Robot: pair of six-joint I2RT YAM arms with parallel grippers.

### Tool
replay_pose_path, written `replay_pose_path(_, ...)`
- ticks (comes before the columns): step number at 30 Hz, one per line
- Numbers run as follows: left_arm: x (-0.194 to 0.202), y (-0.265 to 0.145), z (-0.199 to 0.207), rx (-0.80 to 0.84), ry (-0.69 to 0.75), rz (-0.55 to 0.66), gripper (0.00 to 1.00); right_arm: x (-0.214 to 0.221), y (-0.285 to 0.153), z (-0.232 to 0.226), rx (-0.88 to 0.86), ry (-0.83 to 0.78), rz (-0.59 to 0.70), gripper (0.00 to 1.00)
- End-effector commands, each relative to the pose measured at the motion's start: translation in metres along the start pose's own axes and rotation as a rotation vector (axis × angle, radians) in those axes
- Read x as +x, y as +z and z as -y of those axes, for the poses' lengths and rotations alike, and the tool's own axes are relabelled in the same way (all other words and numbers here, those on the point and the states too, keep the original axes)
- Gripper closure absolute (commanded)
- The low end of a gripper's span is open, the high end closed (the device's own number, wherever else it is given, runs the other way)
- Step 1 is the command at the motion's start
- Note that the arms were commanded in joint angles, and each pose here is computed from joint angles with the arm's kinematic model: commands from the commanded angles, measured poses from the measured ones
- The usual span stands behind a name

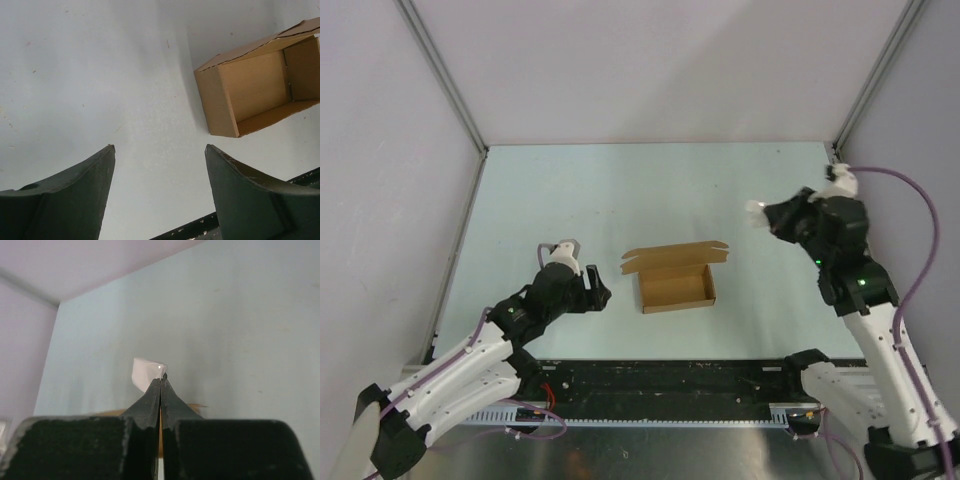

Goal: Fold the paper box

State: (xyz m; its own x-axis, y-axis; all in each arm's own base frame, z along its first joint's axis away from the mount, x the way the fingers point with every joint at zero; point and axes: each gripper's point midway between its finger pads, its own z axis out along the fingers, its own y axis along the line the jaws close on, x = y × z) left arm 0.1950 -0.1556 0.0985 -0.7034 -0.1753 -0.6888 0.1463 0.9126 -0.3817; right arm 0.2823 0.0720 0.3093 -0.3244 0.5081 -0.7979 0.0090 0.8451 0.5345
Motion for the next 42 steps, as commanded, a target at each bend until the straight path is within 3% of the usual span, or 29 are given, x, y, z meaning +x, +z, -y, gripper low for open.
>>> replay_pose_path(1,-0.015,-0.004,0.007,0.014,-0.032,0.044,0.23,0.000,-0.005,-0.062,-0.111,-0.204,0.037,1.00)
replay_pose_path(4,-0.013,-0.005,0.006,0.017,-0.044,0.043,0.23,0.030,-0.015,-0.106,-0.279,-0.357,-0.013,1.00)
replay_pose_path(6,-0.011,-0.005,0.005,0.018,-0.049,0.041,0.23,0.067,-0.019,-0.129,-0.405,-0.449,-0.122,1.00)
replay_pose_path(10,-0.008,-0.004,0.004,0.016,-0.051,0.033,0.23,0.125,-0.017,-0.134,-0.469,-0.567,-0.295,1.00)
replay_pose_path(13,-0.009,-0.004,0.006,0.021,-0.053,0.035,0.23,0.151,-0.013,-0.133,-0.487,-0.586,-0.332,1.00)
replay_pose_path(34,-0.008,-0.004,0.006,0.022,-0.049,0.028,0.22,0.220,0.034,-0.105,-0.384,-0.542,-0.366,0.98)
replay_pose_path(40,-0.006,-0.003,0.005,0.018,-0.048,0.024,0.23,0.231,0.038,-0.101,-0.370,-0.552,-0.386,0.89)
replay_pose_path(42,-0.006,-0.003,0.005,0.020,-0.046,0.024,0.23,0.232,0.039,-0.100,-0.368,-0.550,-0.389,0.80)
